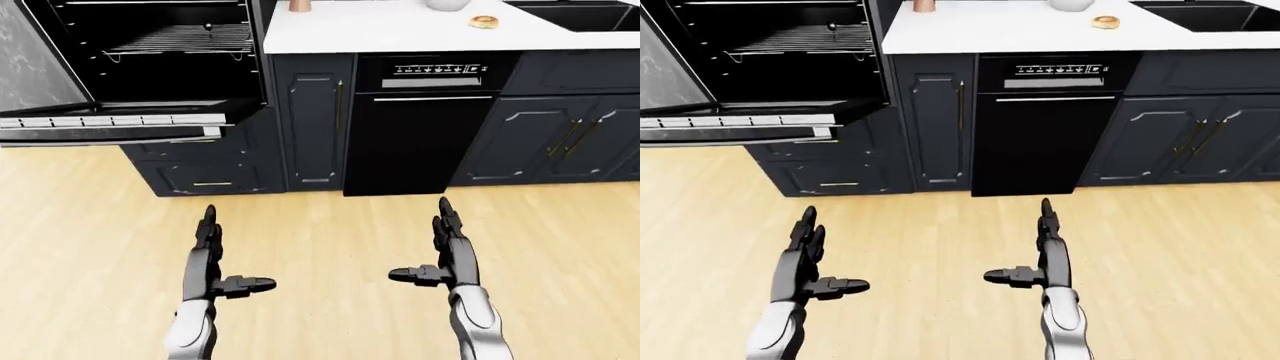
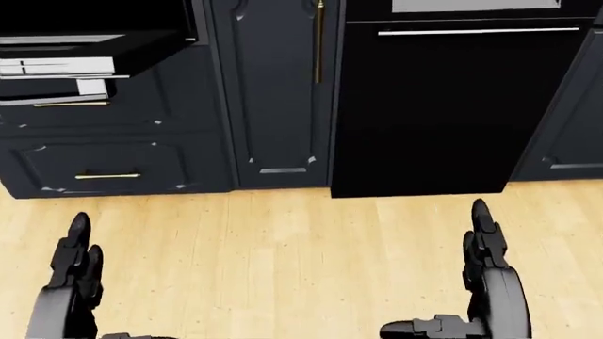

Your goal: Close the oven door.

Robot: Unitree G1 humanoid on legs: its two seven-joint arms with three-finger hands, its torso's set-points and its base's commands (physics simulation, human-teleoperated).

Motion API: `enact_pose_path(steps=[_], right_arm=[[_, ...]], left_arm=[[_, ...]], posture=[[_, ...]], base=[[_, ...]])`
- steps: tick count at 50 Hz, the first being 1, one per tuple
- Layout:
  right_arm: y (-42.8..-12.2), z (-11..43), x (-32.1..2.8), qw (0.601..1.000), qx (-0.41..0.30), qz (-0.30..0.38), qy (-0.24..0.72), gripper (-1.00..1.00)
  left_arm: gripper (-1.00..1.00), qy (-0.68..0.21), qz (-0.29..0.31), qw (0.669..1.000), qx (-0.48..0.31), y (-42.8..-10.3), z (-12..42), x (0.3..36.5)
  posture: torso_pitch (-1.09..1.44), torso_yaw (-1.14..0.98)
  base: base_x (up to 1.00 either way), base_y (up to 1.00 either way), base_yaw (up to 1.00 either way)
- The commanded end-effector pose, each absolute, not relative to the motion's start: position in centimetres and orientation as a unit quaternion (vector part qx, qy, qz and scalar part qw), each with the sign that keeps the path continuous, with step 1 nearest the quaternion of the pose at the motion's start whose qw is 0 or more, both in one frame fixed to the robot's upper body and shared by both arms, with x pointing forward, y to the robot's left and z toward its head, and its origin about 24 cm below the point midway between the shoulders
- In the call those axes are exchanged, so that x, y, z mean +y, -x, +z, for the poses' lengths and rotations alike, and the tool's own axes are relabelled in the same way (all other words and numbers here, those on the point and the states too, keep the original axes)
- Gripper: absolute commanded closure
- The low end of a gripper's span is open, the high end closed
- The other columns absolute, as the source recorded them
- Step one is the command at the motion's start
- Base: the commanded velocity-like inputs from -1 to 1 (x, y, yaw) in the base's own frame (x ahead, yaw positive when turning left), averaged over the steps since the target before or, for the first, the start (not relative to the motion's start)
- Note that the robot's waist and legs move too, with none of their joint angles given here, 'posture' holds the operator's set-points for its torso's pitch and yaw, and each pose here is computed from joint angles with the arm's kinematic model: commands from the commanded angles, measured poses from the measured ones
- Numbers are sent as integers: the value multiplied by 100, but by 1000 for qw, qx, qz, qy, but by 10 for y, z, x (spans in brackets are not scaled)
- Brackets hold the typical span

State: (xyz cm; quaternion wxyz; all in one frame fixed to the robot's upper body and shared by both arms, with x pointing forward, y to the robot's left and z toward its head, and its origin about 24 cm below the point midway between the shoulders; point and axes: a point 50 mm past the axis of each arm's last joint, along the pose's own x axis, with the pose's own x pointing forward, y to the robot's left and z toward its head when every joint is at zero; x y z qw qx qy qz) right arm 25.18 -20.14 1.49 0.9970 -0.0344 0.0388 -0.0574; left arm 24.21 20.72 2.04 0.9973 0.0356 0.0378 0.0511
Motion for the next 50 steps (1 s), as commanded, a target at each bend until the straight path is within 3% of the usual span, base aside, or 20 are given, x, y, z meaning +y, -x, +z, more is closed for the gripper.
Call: enact_pose_path(steps=[1, 11, 18, 30, 40, 50], right_arm=[[-256, 26, -201, 998, -4, -51, 40, -100], [-247, -27, -227, 996, 29, -84, 28, -100], [-234, -56, -239, 992, 65, -110, -20, -100], [-211, -77, -246, 985, 109, -134, -22, -100], [-190, -93, -245, 976, 154, -156, -17, -100], [-187, -97, -241, 975, 171, -145, 7, -100]], left_arm=[[-100, -46, 47, 998, 1, -244, 24, 209], [-100, -18, 123, 992, -6, -229, -25, 247], [-100, -27, 104, 991, 85, -201, -73, 250], [-100, 52, 131, 986, 90, -182, -84, 255], [-100, 31, 154, 978, 139, -146, -100, 258], [-100, 50, 156, 971, 174, -135, -110, 252]], posture=[[0, 0], [0, 0], [0, 0], [0, 0], [0, 0], [0, 0]], base=[[0, 0, 0], [0, 0, 0], [0, 0, 0], [0, 0, 0], [0, 0, 0], [0, 0, 0]])
